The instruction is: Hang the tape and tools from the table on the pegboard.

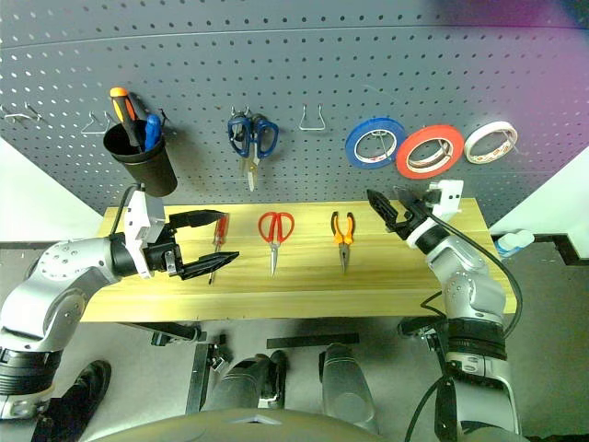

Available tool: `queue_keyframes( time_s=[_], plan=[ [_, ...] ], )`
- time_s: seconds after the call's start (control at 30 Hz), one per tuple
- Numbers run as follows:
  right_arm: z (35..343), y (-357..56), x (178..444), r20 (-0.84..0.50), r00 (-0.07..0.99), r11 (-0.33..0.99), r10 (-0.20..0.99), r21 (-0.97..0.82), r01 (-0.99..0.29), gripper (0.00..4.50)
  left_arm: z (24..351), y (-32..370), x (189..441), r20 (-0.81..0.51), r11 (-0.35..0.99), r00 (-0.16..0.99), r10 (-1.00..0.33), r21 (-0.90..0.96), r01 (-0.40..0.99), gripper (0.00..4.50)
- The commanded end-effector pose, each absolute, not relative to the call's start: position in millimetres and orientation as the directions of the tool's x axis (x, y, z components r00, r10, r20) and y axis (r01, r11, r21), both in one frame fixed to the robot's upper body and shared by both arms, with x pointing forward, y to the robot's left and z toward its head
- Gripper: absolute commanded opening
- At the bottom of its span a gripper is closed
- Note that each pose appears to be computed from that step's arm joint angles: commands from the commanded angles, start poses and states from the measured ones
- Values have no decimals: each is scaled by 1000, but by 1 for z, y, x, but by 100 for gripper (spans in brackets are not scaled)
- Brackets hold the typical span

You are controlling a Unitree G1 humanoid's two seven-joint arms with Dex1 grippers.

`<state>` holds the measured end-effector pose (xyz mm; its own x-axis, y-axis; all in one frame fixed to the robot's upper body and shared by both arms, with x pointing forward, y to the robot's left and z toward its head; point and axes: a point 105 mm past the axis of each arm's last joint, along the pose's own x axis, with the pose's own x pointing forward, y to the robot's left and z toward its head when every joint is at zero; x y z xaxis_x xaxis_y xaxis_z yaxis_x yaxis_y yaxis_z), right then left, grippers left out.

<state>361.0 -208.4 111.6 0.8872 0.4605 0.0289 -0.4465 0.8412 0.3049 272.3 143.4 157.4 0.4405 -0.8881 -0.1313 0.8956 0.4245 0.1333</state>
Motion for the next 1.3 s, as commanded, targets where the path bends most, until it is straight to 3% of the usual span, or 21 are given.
queue_keyframes(
  time_s=[0.03, 0.27, 0.47, 0.8, 1.3],
  plan=[
    [99, -190, 360, -56, 874, 853, 484, 256, -455, 445, 170, 148, 270, -115, 433, 457, -882, 188, 882, 450],
    [64, -160, 377, -304, 879, 928, 368, 174, -329, 445, 168, 154, 266, -119, 463, 488, -865, 185, 867, 450],
    [60, -125, 388, -364, 854, 928, 372, 148, -341, 445, 165, 153, 263, -114, 479, 501, -858, 178, 860, 450],
    [53, -139, 399, -434, 868, 962, 240, -16, -273, 445, 164, 155, 255, -117, 502, 523, -844, 171, 848, 450],
    [43, -148, 393, -558, 826, 993, 78, -26, -111, 445, 165, 154, 259, -114, 500, 522, -846, 176, 848, 450]
  ],
)
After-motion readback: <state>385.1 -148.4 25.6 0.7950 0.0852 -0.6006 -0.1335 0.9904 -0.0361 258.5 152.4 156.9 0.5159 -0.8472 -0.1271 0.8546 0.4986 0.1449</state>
